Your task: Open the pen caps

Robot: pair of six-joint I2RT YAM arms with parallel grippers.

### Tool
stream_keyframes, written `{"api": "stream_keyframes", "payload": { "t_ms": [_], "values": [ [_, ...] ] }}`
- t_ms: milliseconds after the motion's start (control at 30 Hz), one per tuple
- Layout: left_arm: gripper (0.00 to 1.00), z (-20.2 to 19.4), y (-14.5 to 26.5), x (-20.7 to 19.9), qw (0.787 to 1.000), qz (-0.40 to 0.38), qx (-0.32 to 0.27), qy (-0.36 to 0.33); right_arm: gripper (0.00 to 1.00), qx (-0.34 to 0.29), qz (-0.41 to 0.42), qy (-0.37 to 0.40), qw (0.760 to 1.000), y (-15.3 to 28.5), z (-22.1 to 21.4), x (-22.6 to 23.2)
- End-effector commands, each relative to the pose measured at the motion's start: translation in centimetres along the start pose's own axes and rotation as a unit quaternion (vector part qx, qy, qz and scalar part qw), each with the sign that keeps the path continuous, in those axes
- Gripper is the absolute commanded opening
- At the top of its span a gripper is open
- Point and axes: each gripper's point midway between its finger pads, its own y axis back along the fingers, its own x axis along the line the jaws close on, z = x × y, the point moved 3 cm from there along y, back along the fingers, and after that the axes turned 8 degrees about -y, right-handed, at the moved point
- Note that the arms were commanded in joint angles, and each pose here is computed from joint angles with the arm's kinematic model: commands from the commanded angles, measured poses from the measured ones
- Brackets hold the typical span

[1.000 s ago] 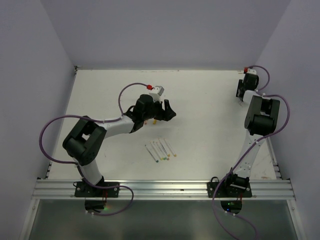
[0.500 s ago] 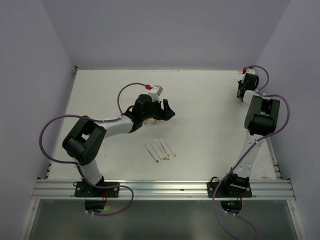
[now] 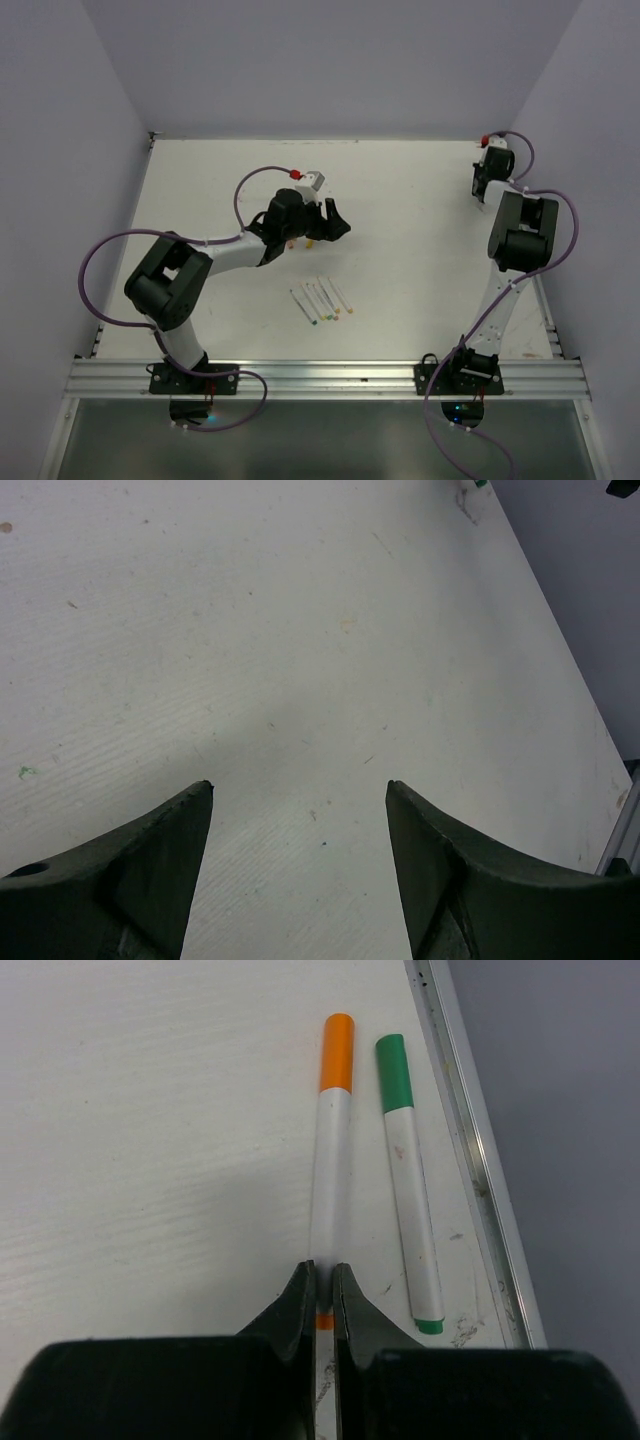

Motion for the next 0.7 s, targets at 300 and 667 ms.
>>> {"api": "stream_keyframes", "payload": {
  "t_ms": [300,667],
  "values": [
    [0.73,3.1,3.5,-3.5,0.997,-0.059,-0.029,0.034,0.0,0.008,-0.1,0.086,0.991,7.9,-0.5,5.3],
    [0.74,3.6,8.4,-4.8,0.997,-0.051,-0.04,0.033,0.09,0.071,-0.037,-0.024,0.997,12.6,-2.6,6.4]
  ]
}}
